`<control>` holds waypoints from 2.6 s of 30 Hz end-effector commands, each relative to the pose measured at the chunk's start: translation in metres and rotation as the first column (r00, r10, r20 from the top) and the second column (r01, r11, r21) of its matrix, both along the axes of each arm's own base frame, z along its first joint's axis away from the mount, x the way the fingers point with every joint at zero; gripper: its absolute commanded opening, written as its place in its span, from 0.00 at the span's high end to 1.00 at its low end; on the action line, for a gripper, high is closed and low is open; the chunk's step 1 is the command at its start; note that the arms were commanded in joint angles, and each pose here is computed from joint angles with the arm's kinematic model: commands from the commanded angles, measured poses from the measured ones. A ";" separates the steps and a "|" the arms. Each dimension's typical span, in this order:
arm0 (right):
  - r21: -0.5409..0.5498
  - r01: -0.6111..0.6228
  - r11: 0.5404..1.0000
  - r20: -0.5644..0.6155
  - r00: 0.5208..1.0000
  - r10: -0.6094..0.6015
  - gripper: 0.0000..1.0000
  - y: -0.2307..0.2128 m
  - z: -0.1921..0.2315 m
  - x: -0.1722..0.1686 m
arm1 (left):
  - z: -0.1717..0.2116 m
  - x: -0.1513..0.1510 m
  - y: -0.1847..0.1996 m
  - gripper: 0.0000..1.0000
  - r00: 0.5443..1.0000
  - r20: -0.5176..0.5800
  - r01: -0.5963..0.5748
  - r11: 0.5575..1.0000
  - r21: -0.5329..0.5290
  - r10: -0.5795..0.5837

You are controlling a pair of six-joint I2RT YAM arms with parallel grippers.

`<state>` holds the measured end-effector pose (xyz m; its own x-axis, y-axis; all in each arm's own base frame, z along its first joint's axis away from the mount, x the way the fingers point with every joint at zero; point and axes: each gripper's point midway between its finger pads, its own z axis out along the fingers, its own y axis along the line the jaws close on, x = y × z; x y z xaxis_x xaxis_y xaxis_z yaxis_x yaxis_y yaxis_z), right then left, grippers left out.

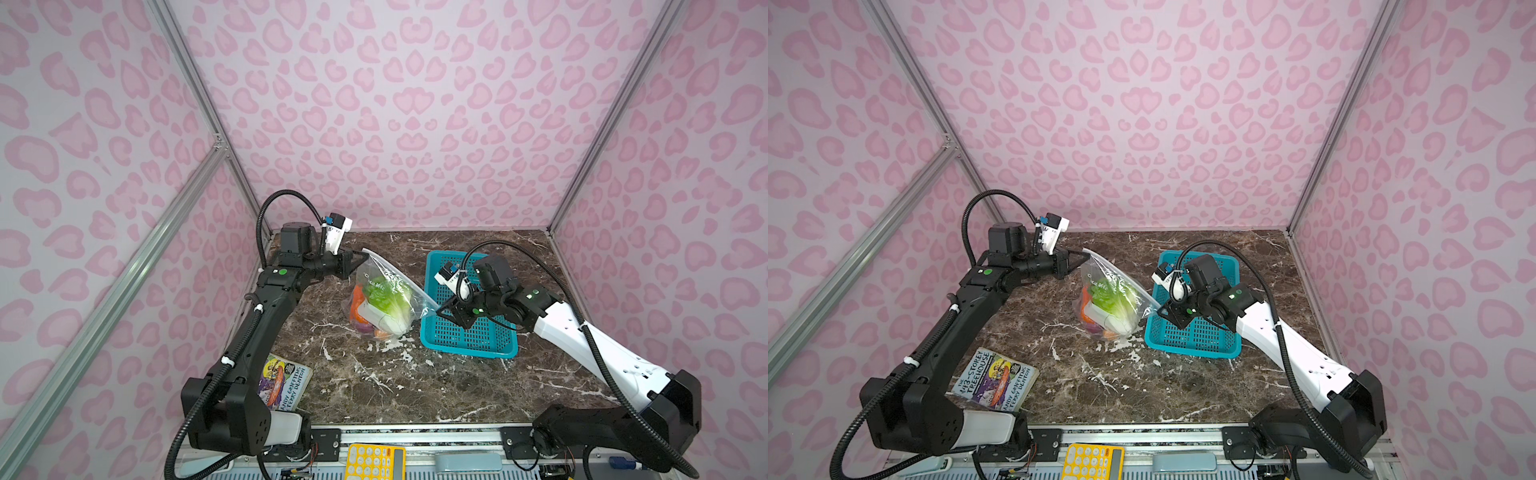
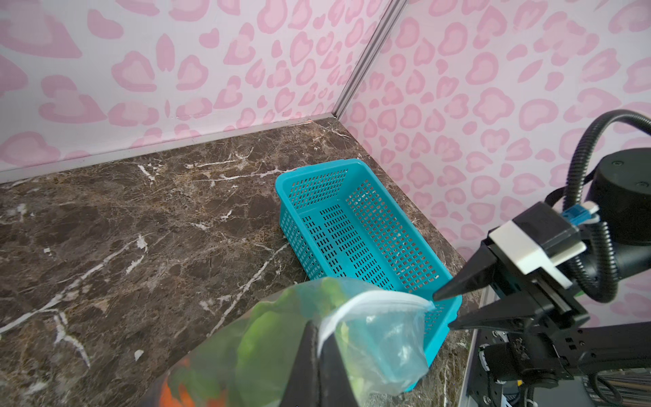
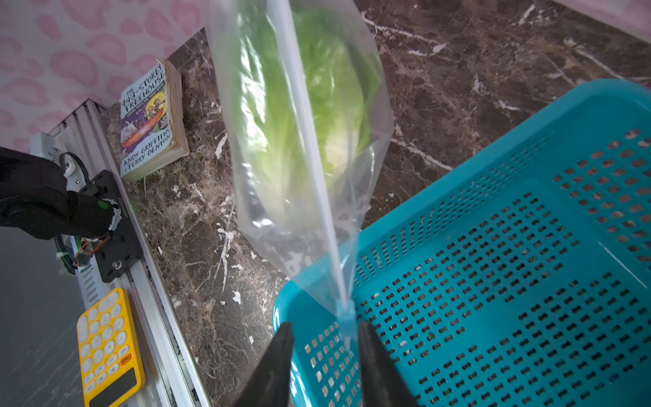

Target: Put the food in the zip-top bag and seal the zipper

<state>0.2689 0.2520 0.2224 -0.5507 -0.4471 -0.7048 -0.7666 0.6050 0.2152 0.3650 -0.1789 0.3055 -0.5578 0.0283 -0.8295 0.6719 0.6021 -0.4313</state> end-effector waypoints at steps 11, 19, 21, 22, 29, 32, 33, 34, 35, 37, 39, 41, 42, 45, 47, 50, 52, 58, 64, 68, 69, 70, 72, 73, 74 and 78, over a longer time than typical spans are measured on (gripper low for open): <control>0.152 0.194 0.969 -0.003 0.981 -0.196 0.37 -0.008 -0.001 0.024 | 0.010 0.000 -0.014 0.96 0.998 0.049 0.032 0.999 -0.012 -0.032; 0.277 0.323 0.905 -0.110 0.946 -0.304 0.28 -0.009 -0.046 0.023 | 0.009 0.000 -0.014 0.96 0.999 0.045 0.031 0.999 -0.012 -0.030; 0.324 0.329 0.887 -0.123 0.944 -0.305 0.27 -0.005 -0.044 0.026 | 0.010 0.000 -0.014 0.96 0.999 0.045 0.032 0.999 -0.014 -0.031; 0.353 0.329 0.876 -0.126 0.944 -0.304 0.21 -0.002 -0.042 0.028 | 0.009 0.000 -0.014 0.96 0.999 0.045 0.032 0.999 -0.014 -0.031; 0.516 0.323 0.793 -0.144 0.946 -0.291 0.12 0.023 -0.023 0.050 | 0.012 -0.001 -0.014 0.96 0.998 0.049 0.034 0.999 -0.020 -0.033; 0.547 0.286 0.787 -0.130 0.958 -0.257 0.15 0.045 -0.016 0.054 | 0.012 -0.001 -0.015 0.96 0.998 0.049 0.035 0.999 -0.021 -0.034; 0.551 0.273 0.789 -0.120 0.961 -0.249 0.17 0.052 -0.014 0.054 | 0.012 -0.001 -0.015 0.96 0.998 0.050 0.034 0.999 -0.020 -0.033; 0.547 0.260 0.796 -0.110 0.965 -0.239 0.21 0.060 -0.012 0.055 | 0.013 -0.002 -0.015 0.96 0.998 0.050 0.035 0.999 -0.021 -0.034; 0.537 0.251 0.806 -0.105 0.967 -0.231 0.26 0.066 -0.011 0.055 | 0.013 -0.002 -0.015 0.96 0.998 0.051 0.033 0.999 -0.020 -0.032; 0.523 0.244 0.817 -0.104 0.969 -0.223 0.47 0.072 -0.010 0.058 | 0.014 -0.003 -0.015 0.96 0.998 0.051 0.026 0.999 -0.021 -0.025; 0.526 0.249 0.813 -0.097 0.968 -0.233 0.82 0.073 -0.005 0.061 | 0.015 -0.005 -0.014 0.96 0.999 0.048 0.015 1.000 -0.023 -0.014; 0.527 0.256 0.810 -0.085 0.965 -0.250 1.00 0.070 0.002 0.062 | 0.015 -0.008 -0.012 0.96 0.999 0.034 -0.003 1.000 -0.028 0.004; 0.527 0.253 0.811 -0.073 0.965 -0.253 1.00 0.069 0.007 0.061 | 0.014 -0.010 -0.010 0.96 1.000 0.024 -0.012 0.999 -0.030 0.013; 0.508 0.232 0.829 -0.019 0.966 -0.258 1.00 0.068 0.020 0.051 | 0.015 -0.022 -0.007 0.96 1.000 -0.006 -0.028 0.999 -0.042 0.027; 0.488 0.205 0.848 0.022 0.969 -0.247 1.00 0.070 0.030 0.039 | 0.017 -0.034 -0.005 0.96 0.999 -0.022 -0.040 0.998 -0.054 0.039; 0.468 0.158 0.869 0.061 0.976 -0.210 1.00 0.076 0.045 0.018 | 0.021 -0.052 -0.001 0.96 0.998 -0.035 -0.057 0.996 -0.069 0.055; 0.456 0.132 0.880 0.069 0.981 -0.184 1.00 0.079 0.051 0.005 | 0.023 -0.062 0.002 0.96 0.996 -0.052 -0.071 0.994 -0.081 0.067; 0.461 0.118 0.880 -0.017 0.992 -0.124 1.00 0.089 0.045 -0.018 | 0.009 -0.070 0.003 0.96 0.983 -0.158 -0.109 0.987 -0.121 0.090; 0.425 0.185 0.886 -0.061 0.982 -0.176 1.00 0.098 0.013 0.007 | -0.011 -0.038 0.023 0.49 0.953 -0.157 -0.267 0.963 -0.024 0.260; 0.372 0.291 0.881 -0.099 0.957 -0.274 1.00 0.087 -0.006 0.057 | -0.003 -0.012 0.043 0.02 0.930 -0.084 -0.358 0.933 0.022 0.359; 0.363 0.319 0.875 -0.118 0.948 -0.296 1.00 0.083 -0.011 0.071 | -0.002 -0.006 0.049 0.02 0.923 -0.068 -0.378 0.925 0.034 0.380; 0.357 0.344 0.868 -0.135 0.939 -0.316 1.00 0.080 -0.016 0.087 | -0.002 0.000 0.058 0.02 0.912 -0.053 -0.405 0.913 0.049 0.407; 0.350 0.338 0.873 -0.145 0.941 -0.306 1.00 0.083 -0.023 0.109 | -0.009 0.007 0.076 0.02 0.884 -0.041 -0.463 0.884 0.068 0.466; 0.332 0.332 0.883 -0.145 0.943 -0.300 1.00 0.085 -0.031 0.121 | -0.016 0.009 0.088 0.02 0.859 -0.031 -0.507 0.858 0.080 0.511; 0.302 0.337 0.892 -0.150 0.941 -0.305 1.00 0.087 -0.040 0.133 | -0.026 0.010 0.100 0.02 0.833 -0.030 -0.548 0.832 0.088 0.552; 0.170 0.323 0.931 -0.148 0.942 -0.300 1.00 0.102 -0.067 0.171 | -0.033 0.007 0.132 0.02 0.761 -0.024 -0.646 0.760 0.074 0.649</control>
